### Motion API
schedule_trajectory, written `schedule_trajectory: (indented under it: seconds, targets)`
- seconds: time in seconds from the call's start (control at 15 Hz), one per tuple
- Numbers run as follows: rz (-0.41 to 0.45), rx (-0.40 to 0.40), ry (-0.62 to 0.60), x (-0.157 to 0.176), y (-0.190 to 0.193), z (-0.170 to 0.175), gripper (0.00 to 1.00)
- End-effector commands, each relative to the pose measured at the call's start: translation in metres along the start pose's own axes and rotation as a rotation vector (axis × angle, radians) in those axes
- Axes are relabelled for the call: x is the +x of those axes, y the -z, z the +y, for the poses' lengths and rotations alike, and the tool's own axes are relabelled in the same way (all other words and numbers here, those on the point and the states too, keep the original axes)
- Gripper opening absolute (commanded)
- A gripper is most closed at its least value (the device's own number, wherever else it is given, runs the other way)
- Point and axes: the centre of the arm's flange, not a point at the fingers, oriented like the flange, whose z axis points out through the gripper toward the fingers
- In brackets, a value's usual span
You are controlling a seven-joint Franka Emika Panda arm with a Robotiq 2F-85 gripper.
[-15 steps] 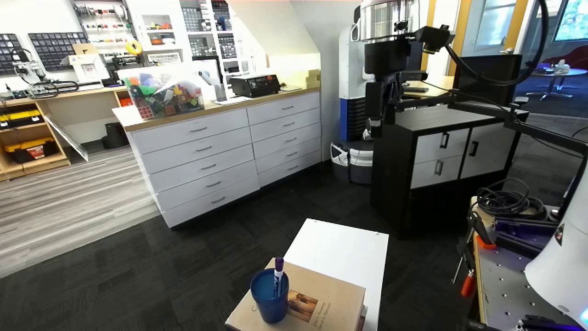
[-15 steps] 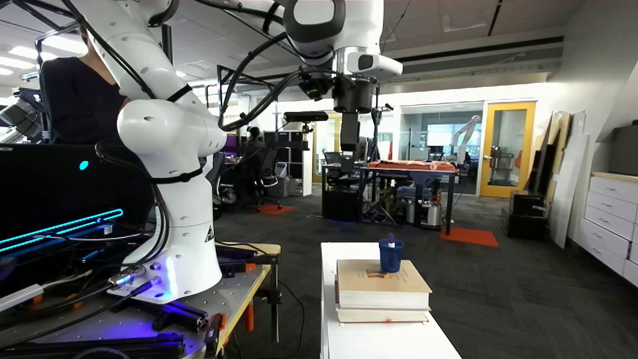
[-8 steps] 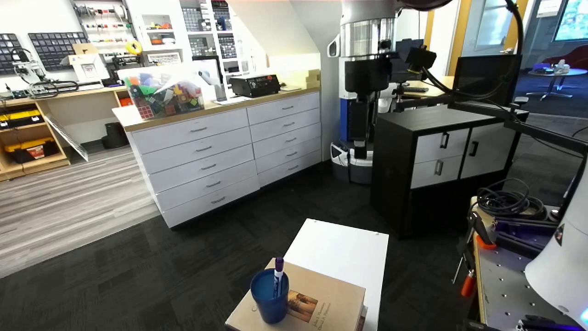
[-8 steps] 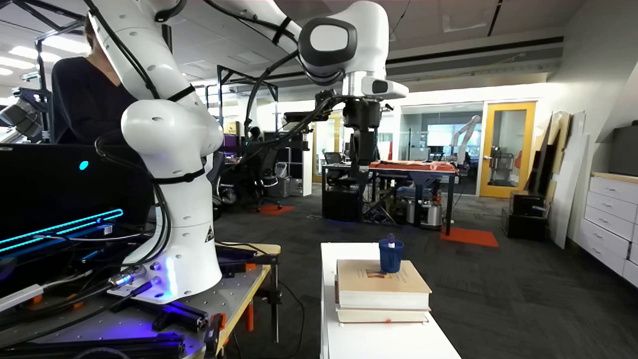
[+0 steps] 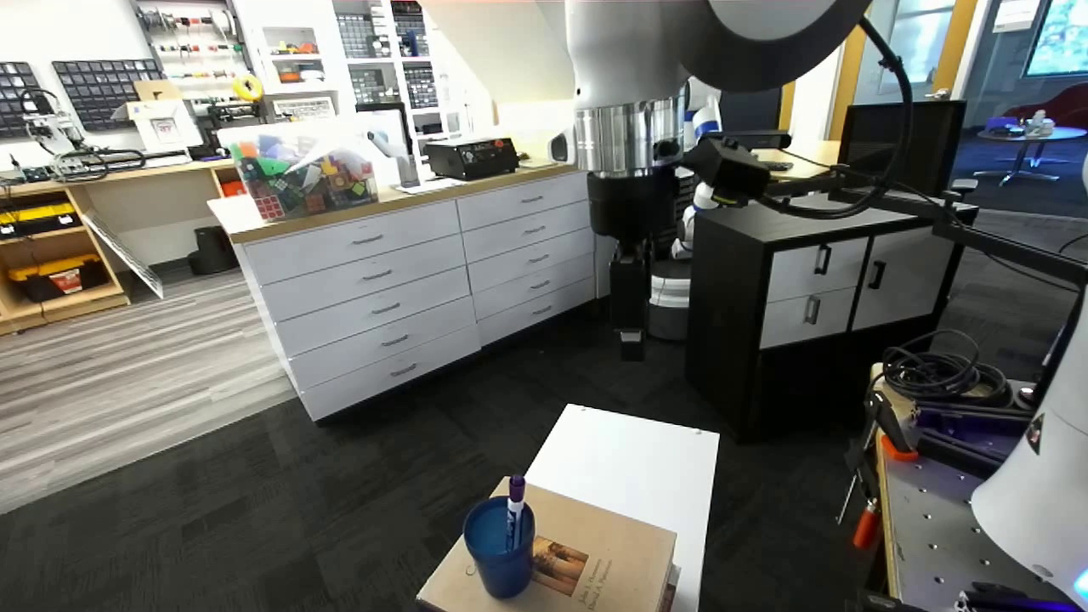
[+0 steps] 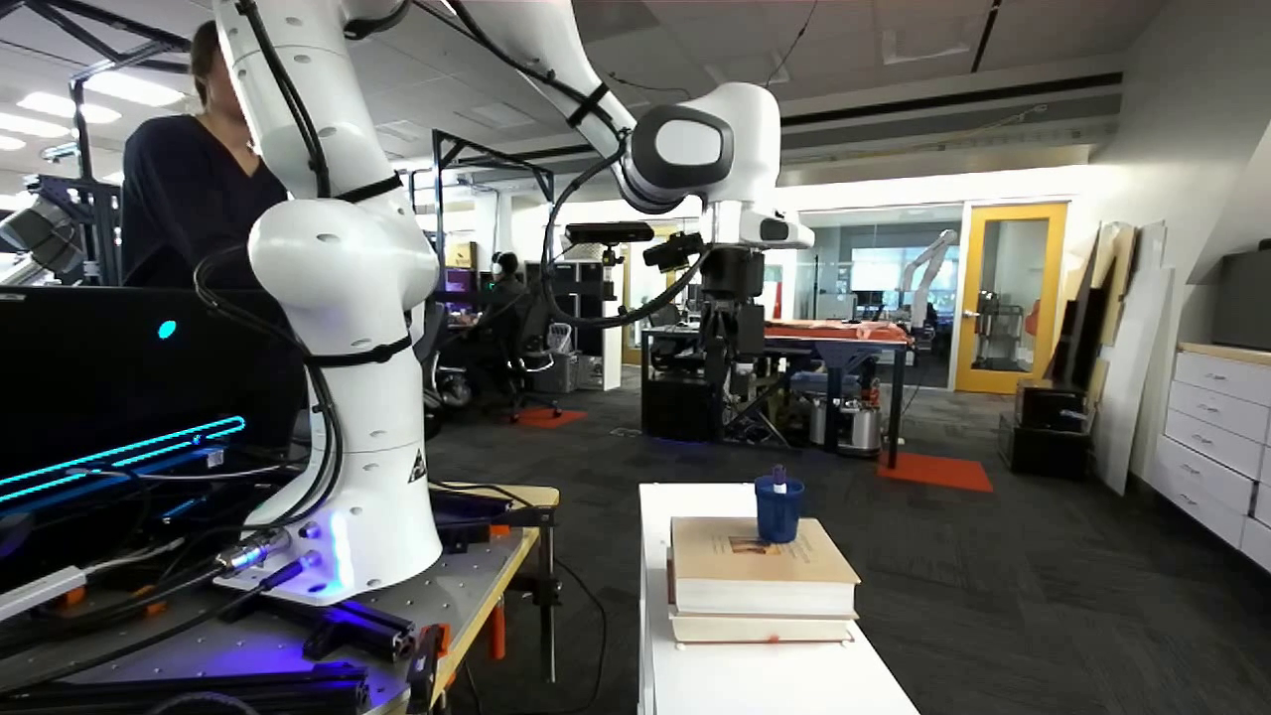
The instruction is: Take the marker out of the cup and put it on the book
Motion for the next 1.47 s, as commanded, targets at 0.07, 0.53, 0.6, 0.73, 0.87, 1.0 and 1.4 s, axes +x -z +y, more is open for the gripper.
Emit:
schedule_trajectory:
  seconds: [0.07,0.53,0.6,0.73,0.87,1.0,1.4]
  targets:
    - [0.004,0.01,0.077,0.028,-0.011,-0.038,1.0]
    - [0.004,0.012,0.136,0.033,-0.012,-0.066,1.0]
    - [0.007,0.012,0.139,0.035,-0.01,-0.068,1.0]
    - [0.009,0.013,0.14,0.036,-0.01,-0.068,1.0]
    - [0.009,0.013,0.14,0.036,-0.01,-0.068,1.0]
    - [0.024,0.018,0.128,0.034,-0.014,-0.065,1.0]
    - [0.094,0.079,0.14,0.05,-0.028,-0.069,1.0]
